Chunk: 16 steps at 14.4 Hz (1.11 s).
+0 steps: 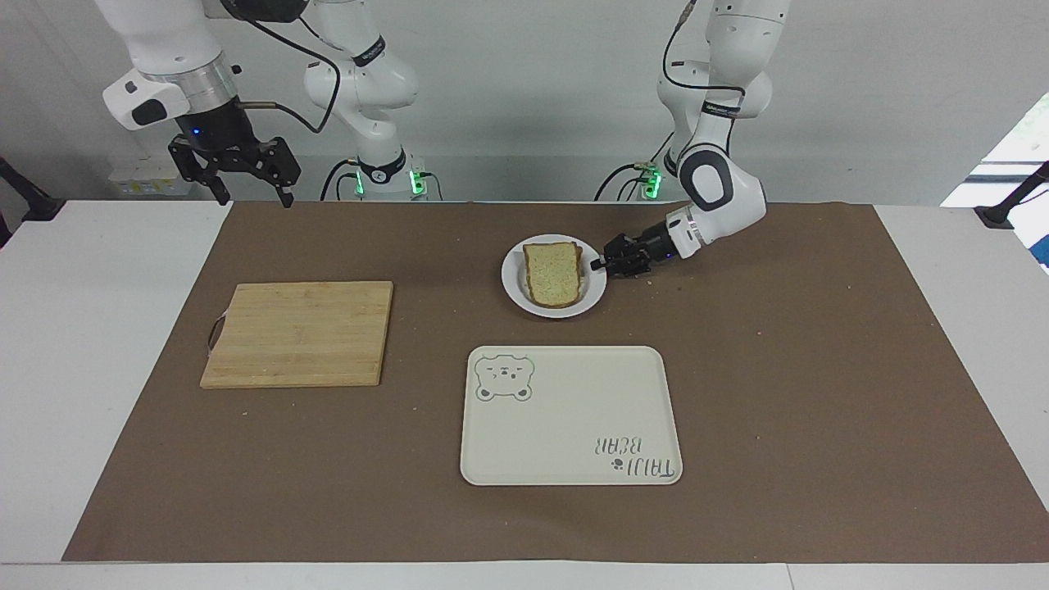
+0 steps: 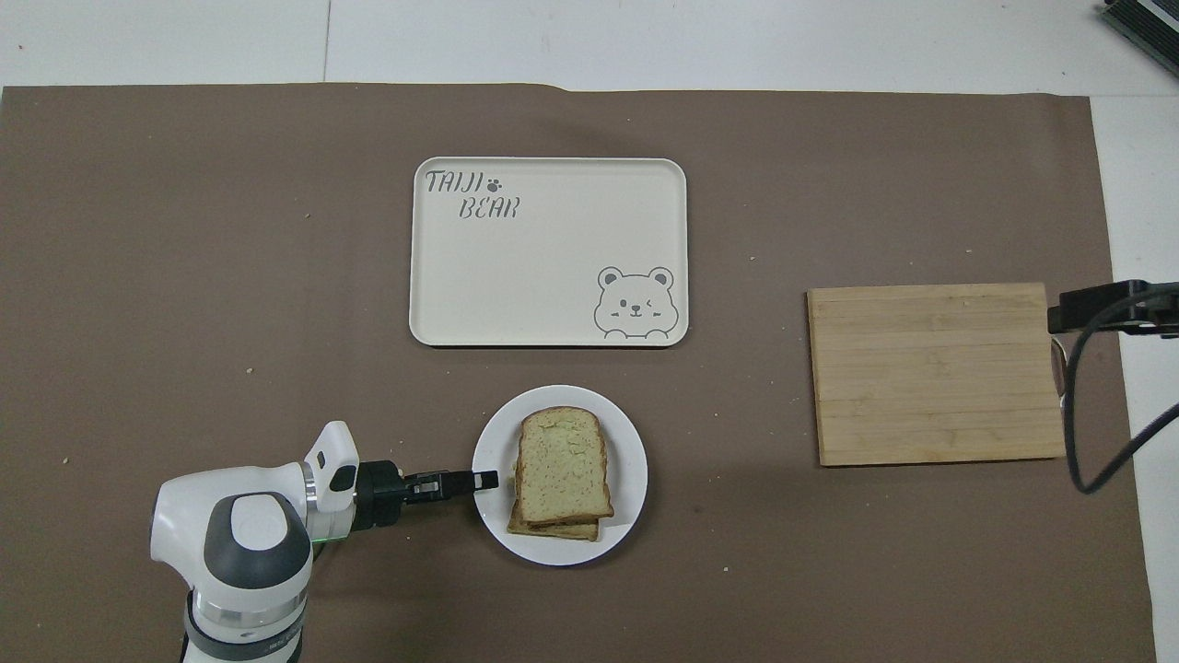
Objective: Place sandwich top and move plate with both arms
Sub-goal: 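Push the white plate with the left gripper onto the bear tray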
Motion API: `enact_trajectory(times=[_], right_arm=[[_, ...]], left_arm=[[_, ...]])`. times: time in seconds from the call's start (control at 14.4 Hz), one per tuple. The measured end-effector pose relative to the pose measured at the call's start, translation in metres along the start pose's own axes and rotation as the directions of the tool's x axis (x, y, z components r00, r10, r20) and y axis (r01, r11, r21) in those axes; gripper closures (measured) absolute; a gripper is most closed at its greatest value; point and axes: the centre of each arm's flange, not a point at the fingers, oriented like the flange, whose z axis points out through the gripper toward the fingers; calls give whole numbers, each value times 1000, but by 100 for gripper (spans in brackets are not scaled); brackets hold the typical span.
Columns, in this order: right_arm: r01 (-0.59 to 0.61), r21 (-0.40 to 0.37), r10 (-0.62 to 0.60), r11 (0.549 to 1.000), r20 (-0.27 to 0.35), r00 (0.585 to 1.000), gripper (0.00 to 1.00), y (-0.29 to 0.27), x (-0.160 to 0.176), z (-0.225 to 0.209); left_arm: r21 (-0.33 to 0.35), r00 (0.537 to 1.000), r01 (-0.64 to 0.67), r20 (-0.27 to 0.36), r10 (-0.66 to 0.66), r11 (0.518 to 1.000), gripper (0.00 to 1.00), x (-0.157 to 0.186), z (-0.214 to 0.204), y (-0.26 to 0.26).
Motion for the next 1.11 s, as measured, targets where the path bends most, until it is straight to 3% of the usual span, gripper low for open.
enact_trajectory(times=[0.14, 0.21, 0.62, 1.11], right_arm=[[-2, 0, 2, 1000, -1, 1000, 0, 1, 0, 0], [-3, 0, 3, 1000, -2, 1000, 0, 2, 0, 0], [-6, 1, 6, 1000, -5, 1000, 0, 3, 1, 0], [-7, 1, 7, 1000, -8, 1000, 0, 4, 1, -1]], left_arm=[[3, 1000, 1, 0, -1, 1000, 93, -1, 0, -2], [3, 1000, -2, -1, 2, 1000, 96, -1, 0, -1], [7, 1000, -1, -25, 1, 1000, 96, 5, -4, 2], [-28, 981, 40, -191, -45, 999, 96, 83, -33, 60]])
